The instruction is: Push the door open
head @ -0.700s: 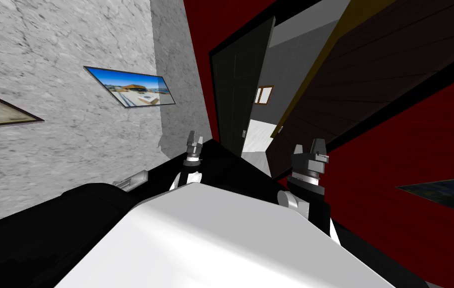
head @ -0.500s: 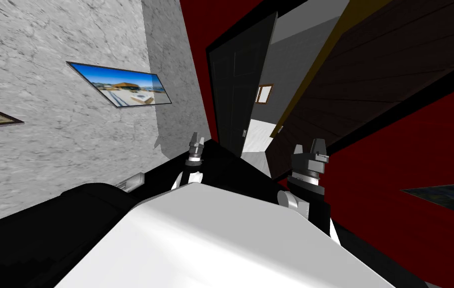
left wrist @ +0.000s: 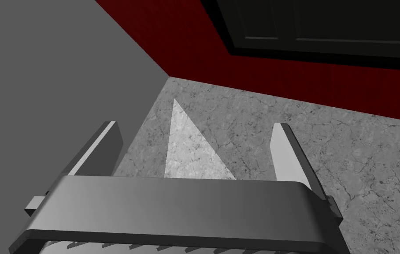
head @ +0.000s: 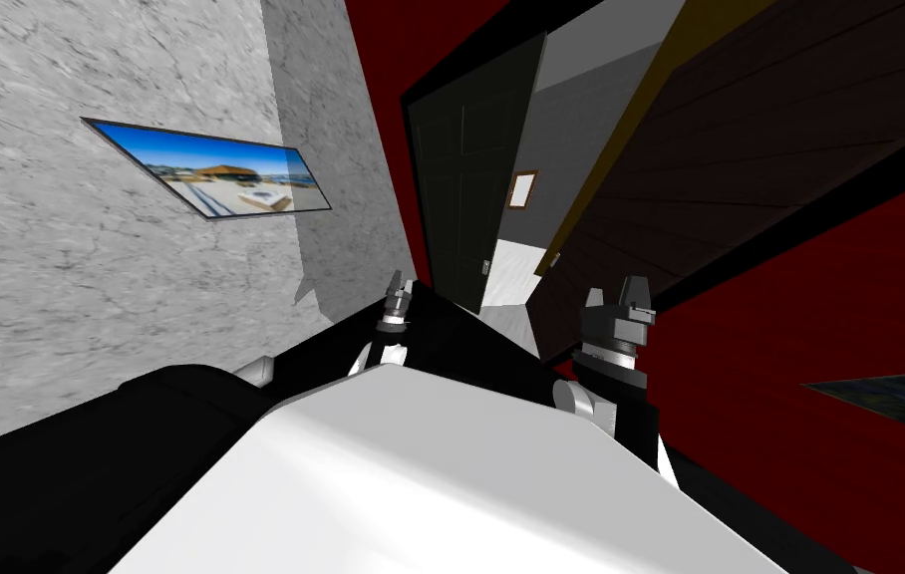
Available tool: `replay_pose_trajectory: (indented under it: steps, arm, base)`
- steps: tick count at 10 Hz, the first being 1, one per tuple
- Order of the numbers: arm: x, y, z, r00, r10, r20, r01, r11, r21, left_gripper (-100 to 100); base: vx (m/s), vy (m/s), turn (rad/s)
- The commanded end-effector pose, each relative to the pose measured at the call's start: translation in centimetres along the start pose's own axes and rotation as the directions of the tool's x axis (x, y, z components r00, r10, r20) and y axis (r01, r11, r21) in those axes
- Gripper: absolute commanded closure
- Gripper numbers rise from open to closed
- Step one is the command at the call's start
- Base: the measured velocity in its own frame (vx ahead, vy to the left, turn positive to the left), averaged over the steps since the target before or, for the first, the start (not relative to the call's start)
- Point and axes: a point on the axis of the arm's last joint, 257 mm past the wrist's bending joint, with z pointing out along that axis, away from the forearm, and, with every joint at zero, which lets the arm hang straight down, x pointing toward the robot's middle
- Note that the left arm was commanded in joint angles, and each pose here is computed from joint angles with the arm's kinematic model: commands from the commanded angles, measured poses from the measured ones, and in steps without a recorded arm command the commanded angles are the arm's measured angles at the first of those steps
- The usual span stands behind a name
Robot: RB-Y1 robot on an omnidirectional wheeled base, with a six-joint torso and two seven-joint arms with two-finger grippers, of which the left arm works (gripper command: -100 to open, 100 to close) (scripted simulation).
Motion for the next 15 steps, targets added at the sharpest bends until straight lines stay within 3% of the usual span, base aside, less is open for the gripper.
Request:
replay_pose_trajectory:
  steps: [1, 8, 15]
  arm:
    - [0.5, 1.0, -0.22, 0.9999, -0.007, -0.008, 0.007, 0.9998, -0.017, -100]
    - [2.4, 6.0, -1.67, 0.998, -0.042, -0.047, 0.037, 0.9943, -0.1, -100]
    - [4.5, 10.8, -3.58, 0.9937, -0.078, -0.08, 0.062, 0.9808, -0.185, -100]
  base:
    - [0.091, -0.016, -0.04]
    - [0.11, 0.002, -0.057]
    - [0.1, 0.006, -0.061]
